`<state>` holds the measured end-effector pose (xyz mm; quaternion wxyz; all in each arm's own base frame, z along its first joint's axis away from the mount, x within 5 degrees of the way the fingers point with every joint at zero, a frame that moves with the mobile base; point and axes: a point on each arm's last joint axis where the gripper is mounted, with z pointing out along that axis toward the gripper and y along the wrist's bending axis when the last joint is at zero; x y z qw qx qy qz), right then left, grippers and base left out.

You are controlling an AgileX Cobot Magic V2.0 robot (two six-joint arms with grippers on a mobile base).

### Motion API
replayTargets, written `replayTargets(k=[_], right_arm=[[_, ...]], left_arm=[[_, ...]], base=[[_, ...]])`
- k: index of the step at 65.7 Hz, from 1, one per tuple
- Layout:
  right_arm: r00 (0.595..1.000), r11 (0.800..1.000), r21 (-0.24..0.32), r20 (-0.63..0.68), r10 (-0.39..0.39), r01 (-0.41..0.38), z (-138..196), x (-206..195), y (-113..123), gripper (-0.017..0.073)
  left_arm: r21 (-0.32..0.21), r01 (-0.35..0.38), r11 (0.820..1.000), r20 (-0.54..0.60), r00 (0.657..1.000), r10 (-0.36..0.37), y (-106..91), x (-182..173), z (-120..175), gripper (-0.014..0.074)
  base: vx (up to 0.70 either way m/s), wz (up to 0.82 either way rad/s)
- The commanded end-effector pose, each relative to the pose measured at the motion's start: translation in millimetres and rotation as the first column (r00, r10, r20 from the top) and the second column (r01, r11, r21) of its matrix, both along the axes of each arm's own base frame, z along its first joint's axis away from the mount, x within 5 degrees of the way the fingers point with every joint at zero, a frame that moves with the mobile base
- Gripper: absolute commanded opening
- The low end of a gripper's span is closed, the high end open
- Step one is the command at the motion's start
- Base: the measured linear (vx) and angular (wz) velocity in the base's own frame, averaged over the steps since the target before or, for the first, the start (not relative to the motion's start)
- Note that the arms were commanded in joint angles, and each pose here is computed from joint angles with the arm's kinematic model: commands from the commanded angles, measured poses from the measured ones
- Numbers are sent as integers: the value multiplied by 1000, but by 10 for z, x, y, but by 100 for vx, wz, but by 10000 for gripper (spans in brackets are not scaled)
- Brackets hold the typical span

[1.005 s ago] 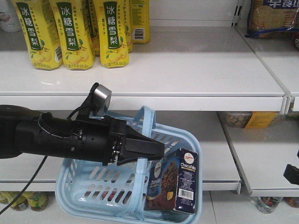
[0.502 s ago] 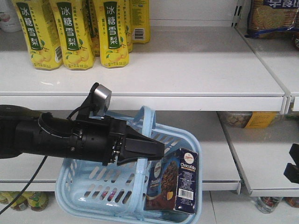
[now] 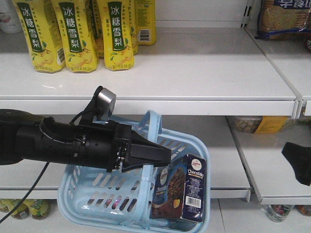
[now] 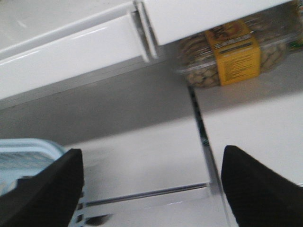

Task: Left arm holds basket, right arm returns cookies
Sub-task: 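Reach the open right gripper into the basket toward the cookie box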

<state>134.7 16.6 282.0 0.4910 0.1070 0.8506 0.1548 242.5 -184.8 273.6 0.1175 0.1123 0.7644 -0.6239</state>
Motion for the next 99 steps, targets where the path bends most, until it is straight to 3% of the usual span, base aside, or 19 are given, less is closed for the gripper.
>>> replayTargets(k=[1, 8, 17, 24, 33, 46, 62, 99], right_arm=[[991, 990, 46, 17, 131, -131, 209, 118, 184, 547], [949, 949, 76, -53, 310, -306, 226, 270, 461, 533], [893, 899, 146, -126, 431, -413, 206, 463, 735, 526], [866, 879, 173, -170, 471, -445, 144, 584, 854, 526], [843, 869, 212, -225, 489, -448, 11, 686, 931, 526], [801, 830, 257, -234, 551, -495, -89, 752, 1022, 526], [787, 824, 259, -258, 561, -503, -192, 820, 1054, 526], [811, 855, 232, -277, 515, -464, -306, 934, 1048, 526]], left_arm=[[-176, -31, 984, 33, 999, 37, 5, 0, 349, -6], [-176, -32, 984, 33, 999, 38, 5, 1, 350, -6], [-176, -32, 984, 33, 999, 38, 5, 1, 350, -6], [-176, -31, 984, 33, 999, 38, 5, 0, 349, -6], [-176, -32, 984, 33, 999, 38, 5, 0, 350, -6], [-176, -32, 984, 33, 999, 38, 5, 0, 350, -6], [-176, -32, 984, 33, 999, 38, 5, 0, 350, -6], [-176, -32, 984, 33, 999, 38, 5, 0, 350, -6]], base=[[0, 0], [0, 0], [0, 0], [0, 0], [0, 0], [0, 0], [0, 0], [0, 0]])
